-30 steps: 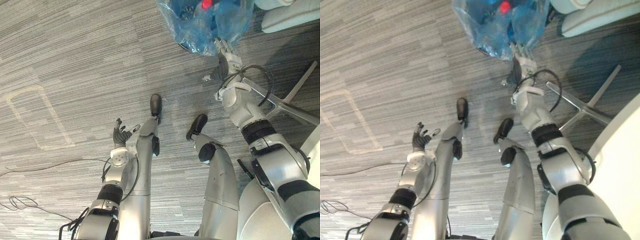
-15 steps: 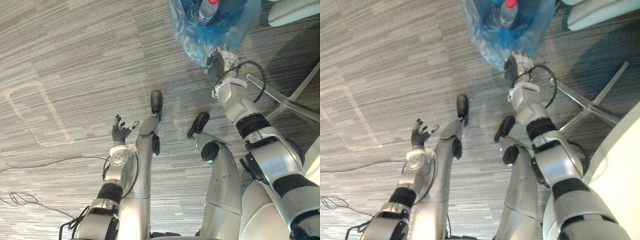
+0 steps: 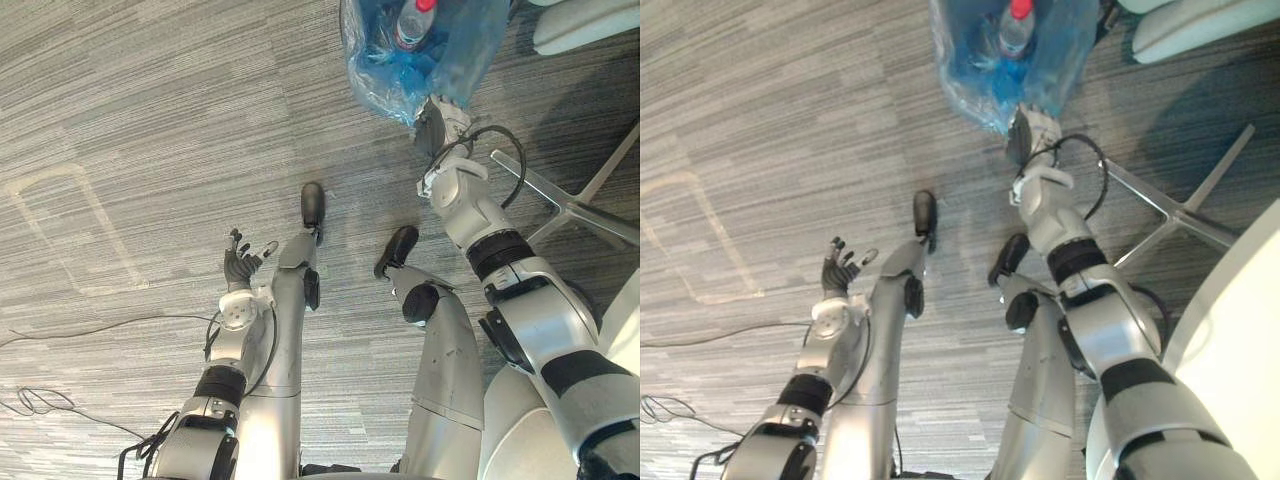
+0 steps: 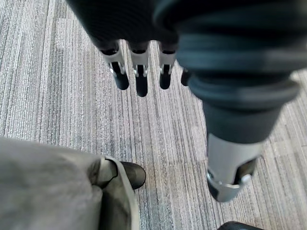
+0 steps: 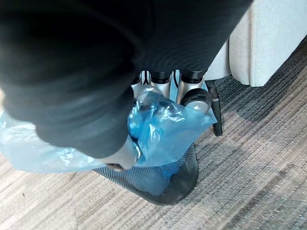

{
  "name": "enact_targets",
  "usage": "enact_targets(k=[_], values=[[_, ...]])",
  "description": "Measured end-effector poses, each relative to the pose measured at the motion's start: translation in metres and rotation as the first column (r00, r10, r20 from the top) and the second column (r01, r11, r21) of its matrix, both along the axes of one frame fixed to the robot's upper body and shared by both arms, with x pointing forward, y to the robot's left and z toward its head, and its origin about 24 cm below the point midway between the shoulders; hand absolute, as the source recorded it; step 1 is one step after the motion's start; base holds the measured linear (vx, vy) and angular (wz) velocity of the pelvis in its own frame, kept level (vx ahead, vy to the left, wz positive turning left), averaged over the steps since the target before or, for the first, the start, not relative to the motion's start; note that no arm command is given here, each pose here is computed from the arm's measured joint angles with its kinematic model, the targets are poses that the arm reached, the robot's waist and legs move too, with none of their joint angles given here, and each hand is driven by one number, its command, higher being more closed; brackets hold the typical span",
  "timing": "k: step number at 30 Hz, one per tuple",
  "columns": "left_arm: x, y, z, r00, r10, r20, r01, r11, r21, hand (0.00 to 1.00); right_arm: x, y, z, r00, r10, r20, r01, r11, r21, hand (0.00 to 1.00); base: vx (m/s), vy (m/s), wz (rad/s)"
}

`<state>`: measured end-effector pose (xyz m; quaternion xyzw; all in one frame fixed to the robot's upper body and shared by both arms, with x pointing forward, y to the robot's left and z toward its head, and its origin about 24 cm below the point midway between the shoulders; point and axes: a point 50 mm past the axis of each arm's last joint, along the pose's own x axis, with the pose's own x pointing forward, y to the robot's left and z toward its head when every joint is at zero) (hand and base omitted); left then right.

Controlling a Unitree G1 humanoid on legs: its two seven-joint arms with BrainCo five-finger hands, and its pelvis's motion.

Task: Gather rubbish on tea table into small bin, then transfer packed bag to large trash can.

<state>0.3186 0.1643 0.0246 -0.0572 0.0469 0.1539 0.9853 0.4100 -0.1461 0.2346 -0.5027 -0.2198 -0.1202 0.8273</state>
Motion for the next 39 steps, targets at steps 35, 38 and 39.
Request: enact_targets(k=[35,38,39], values=[[-0.107,0.001,-0.123,0.833,-0.021,-0.552,0.060,0.997,0.052,0.00,-0.106,0.043,-0.159,0.884,0.436,-0.171,-0.121,0.565,0.816,1.00,0.02,-0.015,0.00],[-0.115,0.000,-0.127,0.818,-0.034,-0.574,0.077,0.996,0.052,0.00,-0.115,0.046,-0.162,0.868,0.466,-0.170,-0.133,0.549,0.825,1.00,0.07,0.008,-0.06],[-0.122,-0.001,-0.131,0.805,-0.042,-0.591,0.090,0.995,0.052,0.00,-0.119,0.048,-0.165,0.857,0.487,-0.167,-0.135,0.526,0.839,1.00,0.08,0.012,-0.11]])
